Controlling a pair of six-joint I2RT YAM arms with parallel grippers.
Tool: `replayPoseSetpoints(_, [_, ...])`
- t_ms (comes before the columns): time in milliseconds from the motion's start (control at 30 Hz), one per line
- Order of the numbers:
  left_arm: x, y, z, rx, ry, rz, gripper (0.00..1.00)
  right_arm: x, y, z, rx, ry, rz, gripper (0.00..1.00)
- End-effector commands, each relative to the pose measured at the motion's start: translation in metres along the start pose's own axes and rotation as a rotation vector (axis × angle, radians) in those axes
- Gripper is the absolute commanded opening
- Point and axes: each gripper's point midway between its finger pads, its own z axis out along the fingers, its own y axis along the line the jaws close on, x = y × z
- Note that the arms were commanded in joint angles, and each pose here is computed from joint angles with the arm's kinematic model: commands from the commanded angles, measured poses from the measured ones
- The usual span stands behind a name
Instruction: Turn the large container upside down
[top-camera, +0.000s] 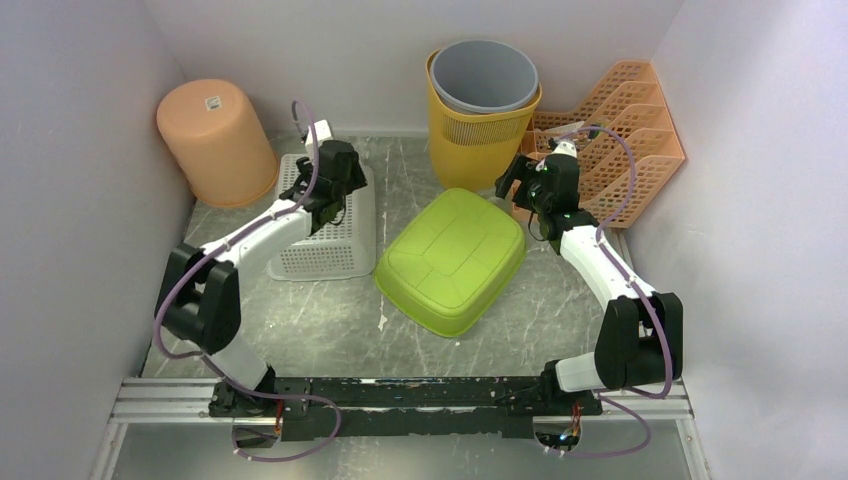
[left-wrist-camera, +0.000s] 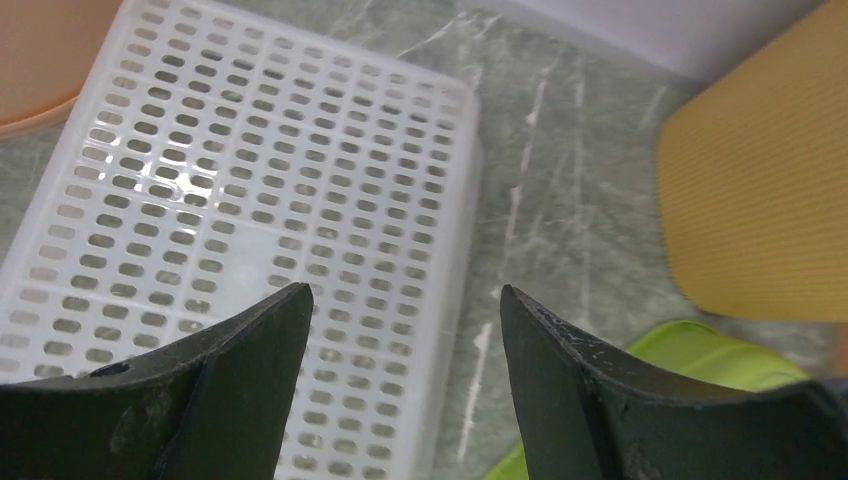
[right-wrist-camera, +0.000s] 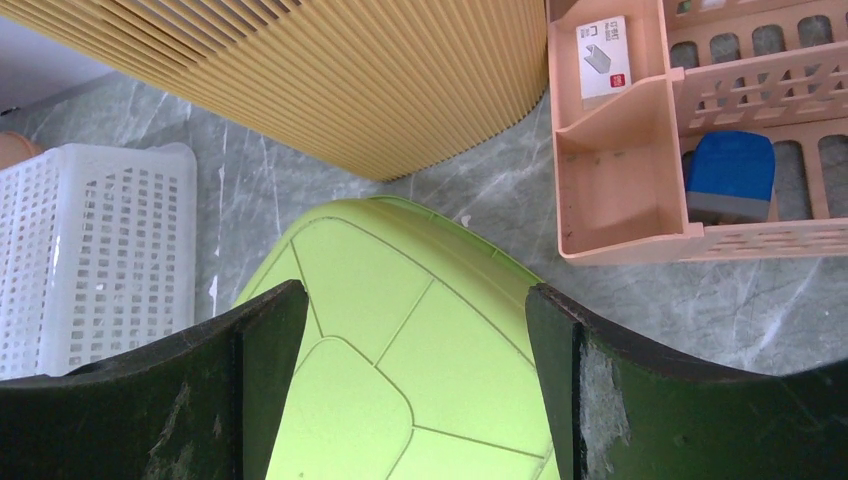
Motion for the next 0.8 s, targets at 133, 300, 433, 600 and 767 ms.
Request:
replayPoseSetpoints(133, [0.014, 0.030, 0.036, 0.000, 0.117, 0.046, 0.80, -0.003, 0.002, 0.001, -0.007, -0.012, -0.014, 0.81])
replayPoseSetpoints(300, [0.063, 0.066, 0.033, -0.073, 0.230, 0.020, 0.82, -0.001, 0.002, 0.002, -0.011, -0.012, -0.009, 0.81])
replayPoseSetpoints(433, [0.100, 0.100, 0.017, -0.151, 0.302, -0.017, 0.85, -0.002, 0.003, -0.001, -0.014, -0.019, -0.007, 0.81])
replayPoseSetpoints(600, [0.143, 0.149, -0.016, -0.282, 0.385, -0.108, 0.90, -0.001, 0.005, -0.005, -0.027, -0.025, 0.005, 0.81])
replayPoseSetpoints(767, [0.164, 0.192, -0.051, -0.427, 0.420, -0.218, 0.96, 0.001, 0.006, -0.010, -0.040, -0.027, 0.013, 0.81])
